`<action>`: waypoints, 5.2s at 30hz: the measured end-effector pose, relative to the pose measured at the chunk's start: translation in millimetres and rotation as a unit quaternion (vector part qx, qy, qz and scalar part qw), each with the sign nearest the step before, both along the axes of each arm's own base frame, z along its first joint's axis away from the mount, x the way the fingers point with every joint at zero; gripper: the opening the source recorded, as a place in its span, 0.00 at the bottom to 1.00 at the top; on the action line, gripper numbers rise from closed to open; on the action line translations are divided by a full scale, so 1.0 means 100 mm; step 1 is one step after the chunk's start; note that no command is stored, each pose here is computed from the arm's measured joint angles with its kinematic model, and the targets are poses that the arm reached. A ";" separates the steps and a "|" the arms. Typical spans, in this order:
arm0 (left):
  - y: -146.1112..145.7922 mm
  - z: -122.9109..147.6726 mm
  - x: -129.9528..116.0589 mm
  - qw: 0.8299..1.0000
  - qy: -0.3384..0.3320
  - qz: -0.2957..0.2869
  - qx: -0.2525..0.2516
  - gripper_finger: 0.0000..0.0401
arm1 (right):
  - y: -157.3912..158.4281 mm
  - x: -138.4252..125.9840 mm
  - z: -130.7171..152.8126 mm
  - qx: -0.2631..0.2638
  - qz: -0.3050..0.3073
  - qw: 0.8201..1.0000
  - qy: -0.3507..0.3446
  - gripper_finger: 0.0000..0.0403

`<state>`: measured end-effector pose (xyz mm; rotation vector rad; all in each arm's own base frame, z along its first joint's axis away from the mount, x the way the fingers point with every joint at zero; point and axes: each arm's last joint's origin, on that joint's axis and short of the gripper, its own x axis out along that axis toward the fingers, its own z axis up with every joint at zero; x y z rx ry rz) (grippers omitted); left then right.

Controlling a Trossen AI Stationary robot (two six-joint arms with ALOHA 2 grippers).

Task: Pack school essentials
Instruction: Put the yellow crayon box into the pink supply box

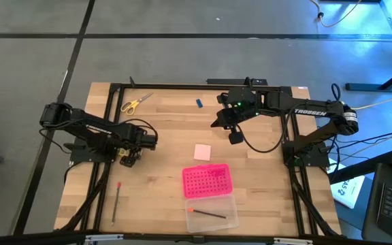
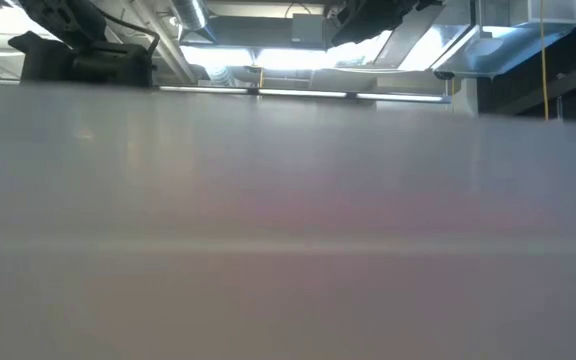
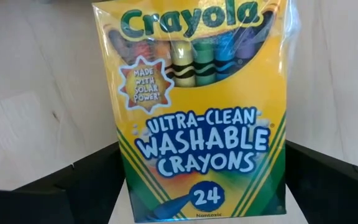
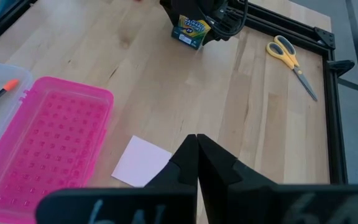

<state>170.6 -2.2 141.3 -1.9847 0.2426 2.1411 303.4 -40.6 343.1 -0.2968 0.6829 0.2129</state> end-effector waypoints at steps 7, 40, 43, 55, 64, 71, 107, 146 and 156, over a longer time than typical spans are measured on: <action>0.00 0.00 0.00 1.000 0.001 0.000 0.000 0.98 | 0.00 0.00 0.00 0.000 0.000 1.000 0.000 0.01; 0.05 0.00 -0.04 0.999 0.018 0.023 0.030 0.94 | 0.00 0.00 0.00 0.000 0.000 1.000 0.000 0.01; 0.05 0.01 -0.04 0.999 0.021 0.019 0.037 0.93 | 0.00 0.00 0.00 0.000 0.000 1.000 0.000 0.01; 0.05 0.01 -0.03 0.998 0.021 -0.044 0.041 0.74 | 0.00 0.00 0.00 0.000 0.000 1.000 0.000 0.01; 0.05 0.00 0.01 0.987 0.008 -0.157 0.036 0.73 | 0.00 0.00 0.00 0.000 0.000 1.000 0.000 0.01; 0.02 0.00 0.04 0.967 0.002 -0.251 0.032 0.73 | 0.00 0.00 0.00 0.000 0.000 1.000 0.000 0.01; -0.07 0.01 0.13 0.776 -0.002 -0.629 0.040 0.73 | 0.00 0.00 0.00 0.000 0.000 1.000 0.000 0.01; -0.38 0.67 0.59 0.559 -0.089 -0.817 0.108 0.72 | 0.00 0.00 0.00 0.000 0.000 1.000 0.000 0.01; -0.68 0.80 0.59 0.522 -0.116 -0.837 0.117 0.72 | 0.00 0.00 0.00 0.000 0.000 1.000 0.000 0.01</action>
